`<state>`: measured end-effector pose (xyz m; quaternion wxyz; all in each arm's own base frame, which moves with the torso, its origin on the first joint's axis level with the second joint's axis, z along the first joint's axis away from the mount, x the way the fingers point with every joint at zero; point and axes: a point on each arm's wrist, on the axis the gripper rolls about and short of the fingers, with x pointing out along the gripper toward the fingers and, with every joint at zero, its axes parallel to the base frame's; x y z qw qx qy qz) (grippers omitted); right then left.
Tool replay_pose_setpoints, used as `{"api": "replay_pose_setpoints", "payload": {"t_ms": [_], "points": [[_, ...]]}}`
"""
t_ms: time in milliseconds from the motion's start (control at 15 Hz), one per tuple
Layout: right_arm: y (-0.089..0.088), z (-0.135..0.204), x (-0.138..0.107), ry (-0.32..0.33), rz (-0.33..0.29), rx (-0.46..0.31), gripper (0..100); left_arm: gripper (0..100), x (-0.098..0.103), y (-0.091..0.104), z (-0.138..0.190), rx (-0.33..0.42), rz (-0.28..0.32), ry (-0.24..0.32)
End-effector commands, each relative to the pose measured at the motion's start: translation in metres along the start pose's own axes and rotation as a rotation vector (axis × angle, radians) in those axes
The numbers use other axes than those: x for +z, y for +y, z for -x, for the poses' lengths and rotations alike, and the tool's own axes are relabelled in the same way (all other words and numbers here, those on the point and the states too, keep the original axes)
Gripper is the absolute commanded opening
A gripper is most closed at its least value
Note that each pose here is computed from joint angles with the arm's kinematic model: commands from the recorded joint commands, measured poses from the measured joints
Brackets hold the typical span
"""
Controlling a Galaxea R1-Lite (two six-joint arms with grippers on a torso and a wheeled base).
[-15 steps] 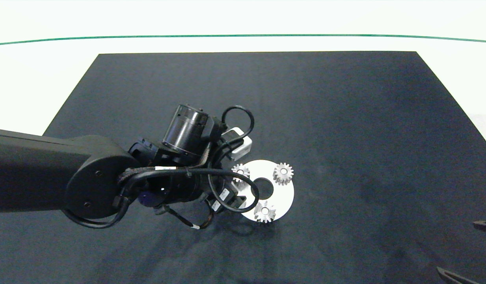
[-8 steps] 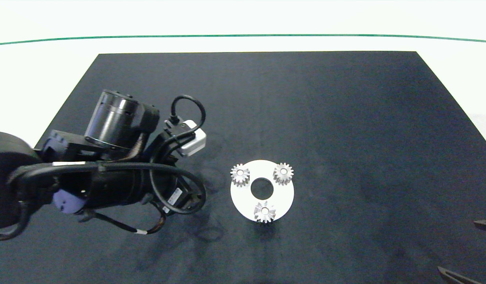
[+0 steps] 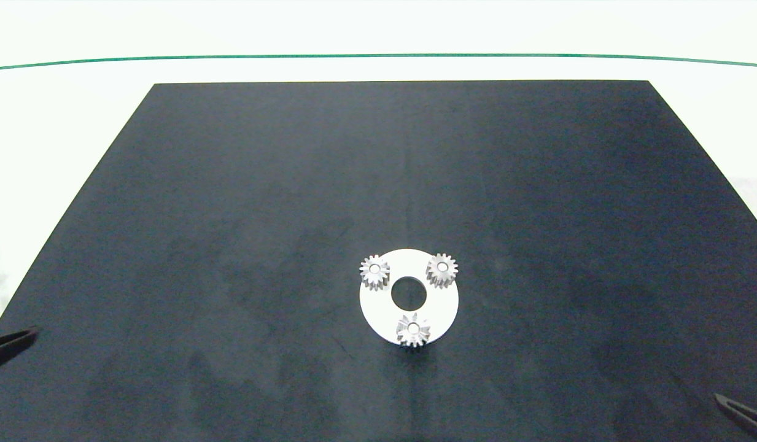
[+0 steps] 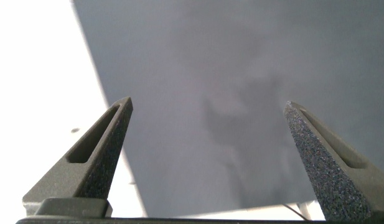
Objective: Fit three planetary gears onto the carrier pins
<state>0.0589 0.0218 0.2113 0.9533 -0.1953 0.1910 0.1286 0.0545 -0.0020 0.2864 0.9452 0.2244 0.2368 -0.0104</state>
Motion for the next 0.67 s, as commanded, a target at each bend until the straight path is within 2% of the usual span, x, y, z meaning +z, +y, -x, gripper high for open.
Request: {"api": "replay_pose_setpoints", "payload": {"t_ms": [67,133,200,333,400,467,533,667], "points": [[-0.011,0.056,-0.012,-0.094,-0.036,-0.076,100,100,-0.091,-0.041,0.119,0.312,0.139,-0.111],[-0.012,0.08,-0.03,-0.096,-0.05,-0.086,100,100,-0.106,-0.055,0.129,0.362,0.157,-0.129],[-0.01,0.105,-0.047,-0.111,-0.074,-0.131,100,100,-0.117,-0.065,0.133,0.39,0.168,-0.153],[0.002,0.141,-0.067,-0.137,-0.128,-0.264,100,100,-0.143,-0.079,0.137,0.408,0.167,-0.221],[0.011,0.154,-0.074,-0.149,-0.155,-0.339,100,100,-0.148,-0.082,0.135,0.39,0.183,-0.209],[0.023,0.161,-0.08,-0.157,-0.176,-0.403,100,100,-0.148,-0.082,0.134,0.356,0.237,-0.22],[0.034,0.165,-0.087,-0.176,-0.191,-0.449,100,100,-0.148,-0.082,0.135,0.29,0.262,-0.259],[0.049,0.166,-0.099,-0.196,-0.2,-0.47,100,100,-0.147,-0.082,0.133,0.188,0.244,-0.296]]}}
